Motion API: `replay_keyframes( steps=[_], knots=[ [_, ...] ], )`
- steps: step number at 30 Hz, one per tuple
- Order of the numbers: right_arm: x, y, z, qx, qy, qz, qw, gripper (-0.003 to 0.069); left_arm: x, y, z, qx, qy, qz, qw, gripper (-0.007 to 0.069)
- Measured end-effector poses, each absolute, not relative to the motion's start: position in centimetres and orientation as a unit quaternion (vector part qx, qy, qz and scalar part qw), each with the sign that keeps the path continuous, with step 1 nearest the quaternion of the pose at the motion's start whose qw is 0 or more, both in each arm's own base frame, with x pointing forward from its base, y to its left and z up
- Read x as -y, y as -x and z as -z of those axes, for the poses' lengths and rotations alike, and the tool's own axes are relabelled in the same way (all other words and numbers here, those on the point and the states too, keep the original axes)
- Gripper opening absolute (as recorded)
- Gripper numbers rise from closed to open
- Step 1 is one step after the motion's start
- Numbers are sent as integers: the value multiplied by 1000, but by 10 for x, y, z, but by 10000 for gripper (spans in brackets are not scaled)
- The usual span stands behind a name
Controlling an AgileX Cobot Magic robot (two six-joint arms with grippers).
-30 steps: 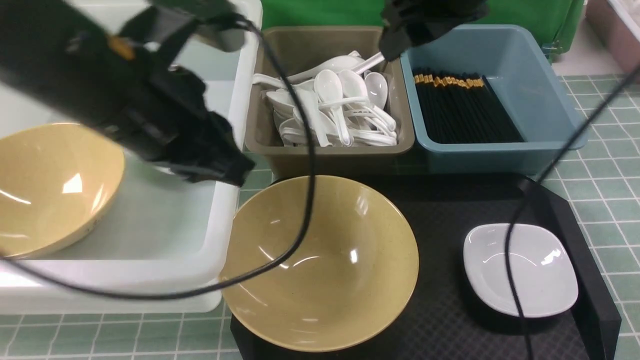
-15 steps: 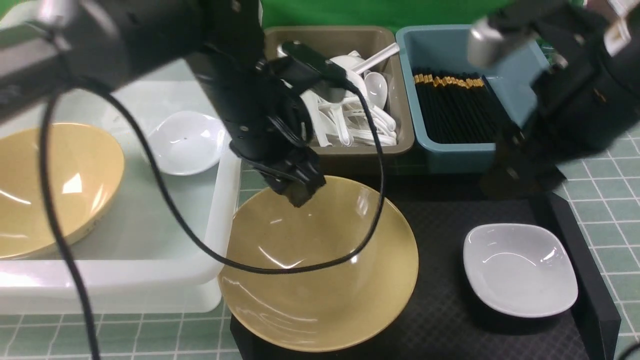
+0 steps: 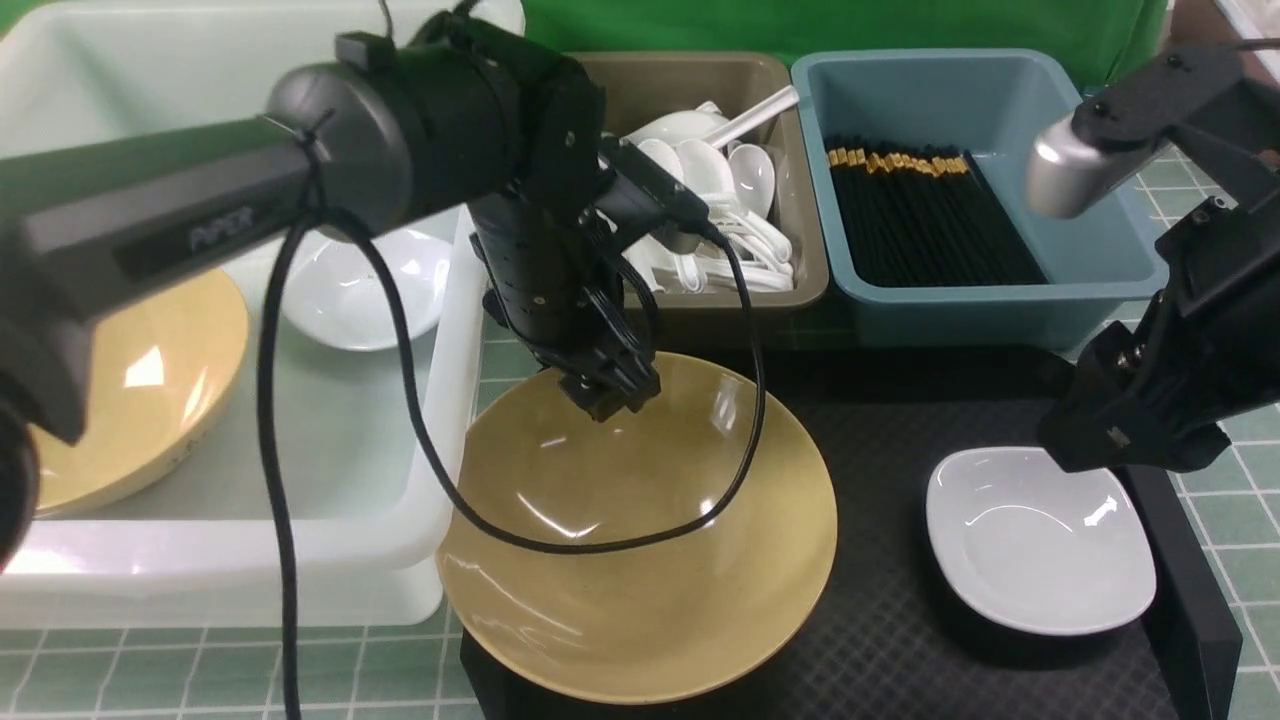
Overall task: On blue table put chopsticks spoon bowls plates into blue grey white boxes.
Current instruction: 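Grasp the large bowl on the tray by its rim, then place the tan bowl onto the bowl stack in the left bin with the left gripper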
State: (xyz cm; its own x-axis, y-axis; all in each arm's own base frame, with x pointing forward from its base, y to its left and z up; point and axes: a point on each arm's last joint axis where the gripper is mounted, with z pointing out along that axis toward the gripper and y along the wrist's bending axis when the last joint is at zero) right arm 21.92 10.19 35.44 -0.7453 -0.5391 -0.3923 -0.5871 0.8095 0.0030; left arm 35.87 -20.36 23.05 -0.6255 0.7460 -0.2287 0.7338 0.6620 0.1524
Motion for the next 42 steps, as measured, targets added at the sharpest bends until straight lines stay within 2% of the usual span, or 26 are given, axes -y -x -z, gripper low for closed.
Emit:
replay_keyframes(
  steps=[5, 10, 11, 13, 16, 18, 19, 21, 22, 24, 27, 28, 31, 33, 35, 36, 38, 42],
  knots=[
    [-102, -220, -354, -932, 302, -63, 192, 554, 206, -358, -229, -906, -405, -10, 127, 379],
    [-102, -220, -354, -931, 303, -62, 195, 501, 211, -352, -220, -918, -385, 27, 87, 218],
    [-102, -220, -355, -931, 303, -63, 196, 497, 211, -351, -220, -918, -385, 27, 85, 212],
    [-102, -221, -355, -930, 304, -61, 199, 437, 212, -347, -219, -922, -379, 44, 63, 130],
    [-103, -222, -355, -927, 308, -61, 205, 344, 215, -343, -222, -926, -366, 70, 53, 59],
    [-103, -222, -355, -926, 310, -61, 209, 269, 216, -341, -226, -927, -363, 80, 56, 54],
    [-103, -222, -356, -925, 310, -61, 210, 262, 216, -341, -227, -927, -362, 82, 57, 53],
    [-103, -223, -356, -924, 311, -61, 216, 180, 217, -337, -236, -927, -358, 96, 65, 29],
    [-103, -223, -356, -923, 311, -61, 216, 180, 217, -337, -237, -926, -357, 98, 67, 27],
    [-103, -223, -359, -922, 311, -62, 223, 111, 215, -332, -260, -924, -350, 123, 96, 13],
    [-103, -222, -367, -918, 312, -63, 238, 76, 208, -326, -284, -919, -343, 145, 127, 8],
    [-103, -221, -379, -911, 315, -67, 260, 55, 197, -324, -302, -916, -337, 153, 155, 8],
    [-109, -220, -401, -892, 332, -81, 296, 47, 172, -321, -329, -915, -306, 182, 187, 8],
    [-114, -217, -410, -882, 343, -88, 310, 47, 162, -319, -337, -916, -293, 191, 197, 8],
    [-130, -209, -430, -857, 377, -104, 337, 47, 130, -310, -354, -917, -258, 208, 222, 8],
    [-132, -209, -431, -854, 380, -106, 338, 47, 130, -310, -356, -917, -255, 209, 224, 8],
    [-158, -203, -444, -826, 423, -128, 350, 47, 91, -297, -371, -920, -211, 214, 253, 8],
    [-206, -200, -449, -790, 483, -156, 344, 47, 28, -266, -386, -926, -110, 191, 305, 8]
  ],
)
